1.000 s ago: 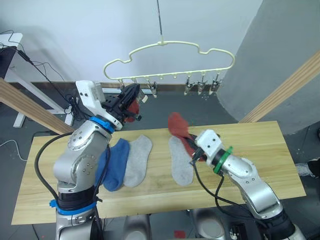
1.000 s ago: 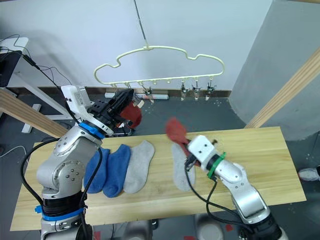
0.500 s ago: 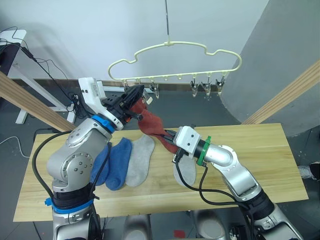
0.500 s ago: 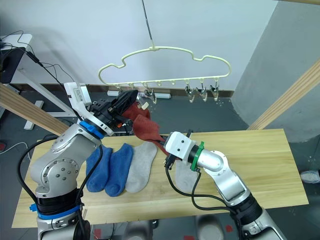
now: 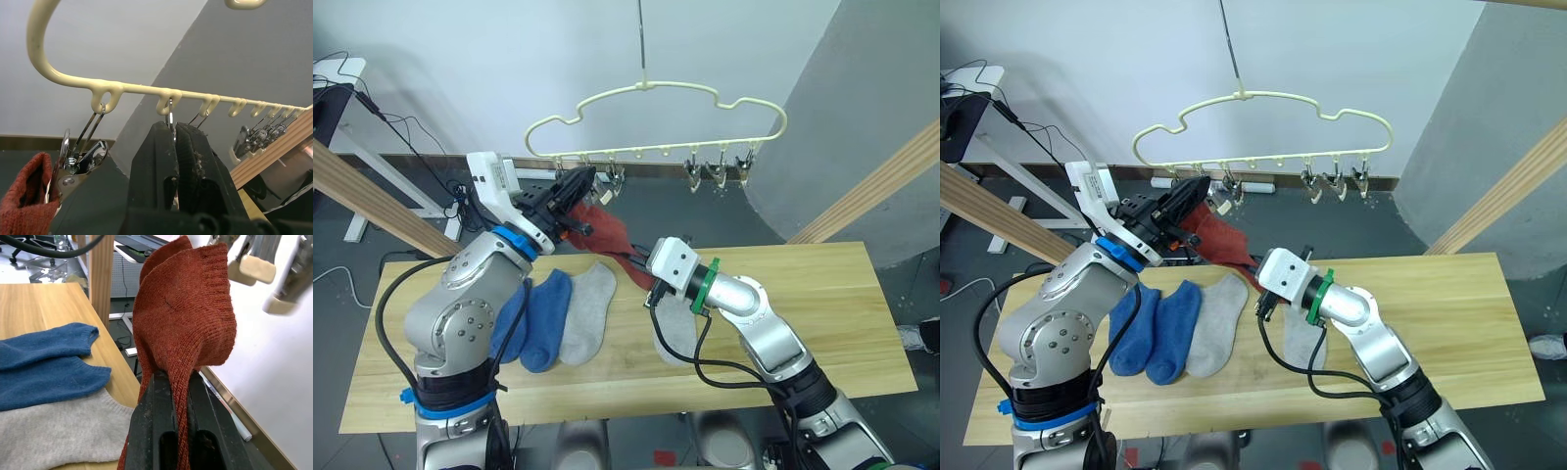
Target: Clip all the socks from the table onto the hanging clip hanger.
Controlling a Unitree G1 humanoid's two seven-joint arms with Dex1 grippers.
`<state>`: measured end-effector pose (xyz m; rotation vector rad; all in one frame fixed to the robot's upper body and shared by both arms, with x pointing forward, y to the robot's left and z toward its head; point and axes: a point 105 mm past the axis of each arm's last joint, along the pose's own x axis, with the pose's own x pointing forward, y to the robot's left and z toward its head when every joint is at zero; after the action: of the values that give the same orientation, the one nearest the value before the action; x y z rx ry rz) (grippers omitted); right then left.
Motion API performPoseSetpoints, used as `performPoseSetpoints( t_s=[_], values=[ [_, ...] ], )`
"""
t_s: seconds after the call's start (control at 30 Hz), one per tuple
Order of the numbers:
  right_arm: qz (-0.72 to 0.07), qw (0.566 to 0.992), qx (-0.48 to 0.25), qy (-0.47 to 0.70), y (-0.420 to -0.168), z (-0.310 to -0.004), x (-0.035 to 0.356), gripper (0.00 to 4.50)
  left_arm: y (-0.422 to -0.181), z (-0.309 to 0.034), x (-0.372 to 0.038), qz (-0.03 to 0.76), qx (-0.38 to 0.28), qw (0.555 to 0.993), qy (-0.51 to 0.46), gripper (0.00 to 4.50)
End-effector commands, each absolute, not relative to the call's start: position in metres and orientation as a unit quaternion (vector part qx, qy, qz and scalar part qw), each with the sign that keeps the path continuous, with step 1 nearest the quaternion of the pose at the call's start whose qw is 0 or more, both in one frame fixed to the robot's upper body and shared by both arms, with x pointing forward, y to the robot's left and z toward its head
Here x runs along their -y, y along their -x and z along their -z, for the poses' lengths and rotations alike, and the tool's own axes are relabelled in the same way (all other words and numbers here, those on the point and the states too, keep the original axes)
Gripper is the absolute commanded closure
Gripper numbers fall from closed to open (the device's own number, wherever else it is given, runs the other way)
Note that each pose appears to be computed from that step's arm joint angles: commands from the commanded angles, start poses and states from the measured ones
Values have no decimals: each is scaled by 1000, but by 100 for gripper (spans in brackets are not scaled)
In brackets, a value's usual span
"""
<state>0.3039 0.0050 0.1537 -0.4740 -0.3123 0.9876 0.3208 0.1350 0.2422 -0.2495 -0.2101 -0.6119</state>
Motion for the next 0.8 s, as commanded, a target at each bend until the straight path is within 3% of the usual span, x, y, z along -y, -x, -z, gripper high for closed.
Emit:
performPoseSetpoints(
  t_s=[0.03, 0.6, 0.8],
  values=[
    [-459, 841, 179, 224, -304, -168, -3, 447, -308, -258, -128, 320, 138, 930, 112, 450],
    [-451, 847, 186, 213, -312, -174, -7, 447, -308, -255, -129, 317, 136, 933, 108, 450],
    [-456, 843, 190, 211, -311, -175, -12, 450, -310, -253, -130, 314, 134, 934, 100, 274]
  ],
)
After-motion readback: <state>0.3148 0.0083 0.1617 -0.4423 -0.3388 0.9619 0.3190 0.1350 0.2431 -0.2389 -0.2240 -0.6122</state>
